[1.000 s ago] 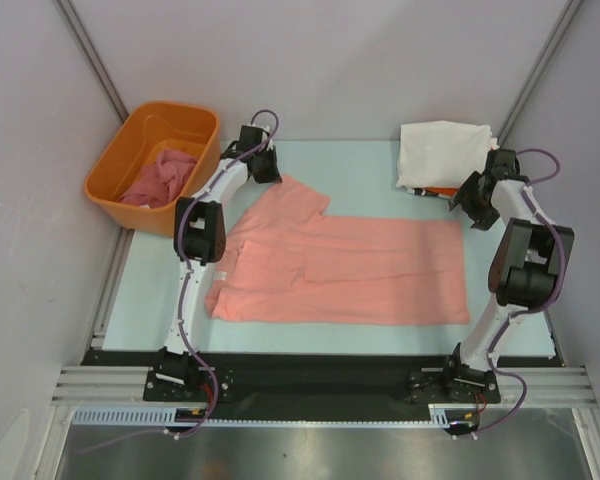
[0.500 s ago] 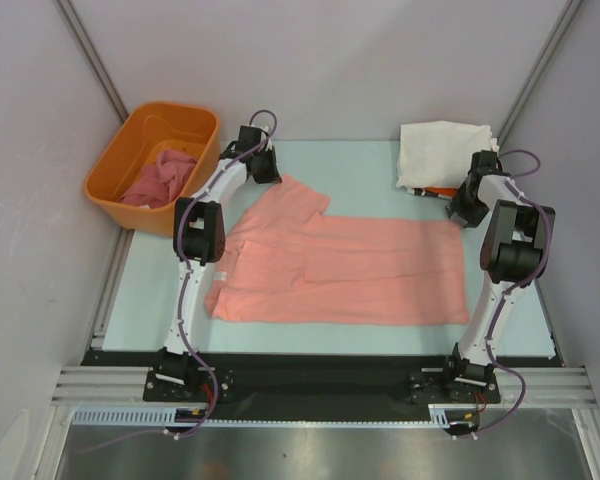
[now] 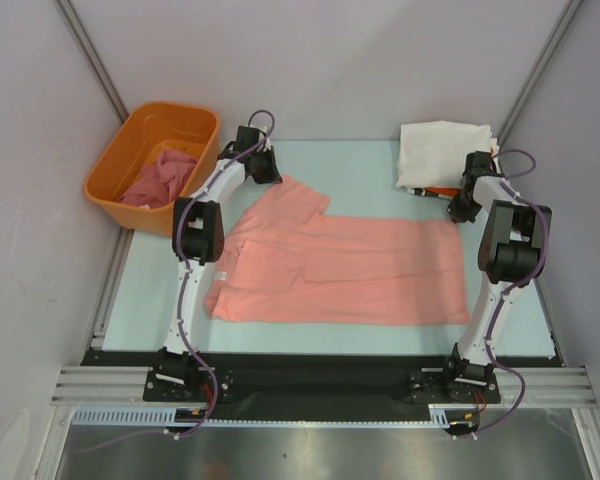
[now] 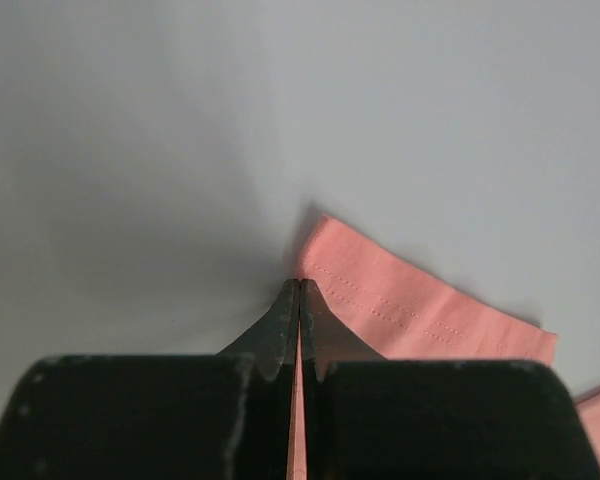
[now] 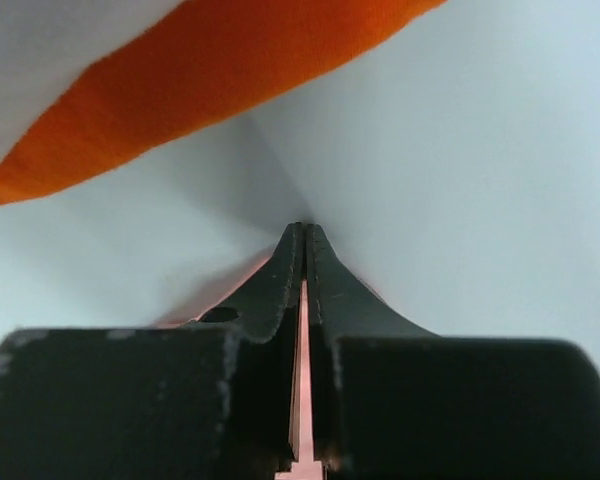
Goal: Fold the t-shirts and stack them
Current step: Fold the tshirt
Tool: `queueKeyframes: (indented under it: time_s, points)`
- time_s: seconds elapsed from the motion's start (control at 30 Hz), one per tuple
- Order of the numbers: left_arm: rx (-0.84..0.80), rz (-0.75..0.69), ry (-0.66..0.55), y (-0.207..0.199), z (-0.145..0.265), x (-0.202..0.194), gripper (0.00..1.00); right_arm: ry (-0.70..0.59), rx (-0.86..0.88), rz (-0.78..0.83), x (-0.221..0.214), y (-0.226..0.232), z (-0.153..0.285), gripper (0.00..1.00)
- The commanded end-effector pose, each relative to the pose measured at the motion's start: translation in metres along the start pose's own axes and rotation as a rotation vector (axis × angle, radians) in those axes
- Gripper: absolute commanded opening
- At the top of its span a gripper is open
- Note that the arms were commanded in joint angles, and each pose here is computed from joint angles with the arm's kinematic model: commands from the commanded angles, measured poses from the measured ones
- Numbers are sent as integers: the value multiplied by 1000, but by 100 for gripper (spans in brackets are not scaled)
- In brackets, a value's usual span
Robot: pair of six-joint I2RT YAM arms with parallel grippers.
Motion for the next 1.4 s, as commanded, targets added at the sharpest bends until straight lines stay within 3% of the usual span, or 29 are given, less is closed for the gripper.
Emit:
queueKeyframes:
  time_s: [0.0,0.27,0.53,0.63,0.73,0.9,1.13,1.37]
  points:
    - [-64,31,18,-4,9,1,0,6,9,35,-6,10,16,0]
    - [-118,-5,-66,-39,89,23,0,-73,76,63,-2,20,80,0]
    - [-92,-50,-43,-52,132,5,0,-94,117,76,-26,6,115,0]
    - [-39,-49,-9,-49,148,-22,0,-100,105,73,-36,-6,121,0]
    - [-25,-61,-68,-55,178,-30,0,-100,88,63,-44,-21,125,0]
    - [19,-38,-67,-44,203,-74,0,-96,77,-5,-46,-50,125,0]
    - [67,-37,-90,-38,238,-110,0,-93,59,-19,-55,-57,124,0]
    - [118,64,-66,-29,262,-152,0,-78,51,-21,-61,-60,121,0]
Point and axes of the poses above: each gripper's point midway between its finger pads, its own z axis back along the fingers, its own y axis along the line the jaws close on, x = y × z, the point moved 10 cm from there along z, back along the fingers, and after that the axes turned 2 degrees about z, right-handed, at the moved point
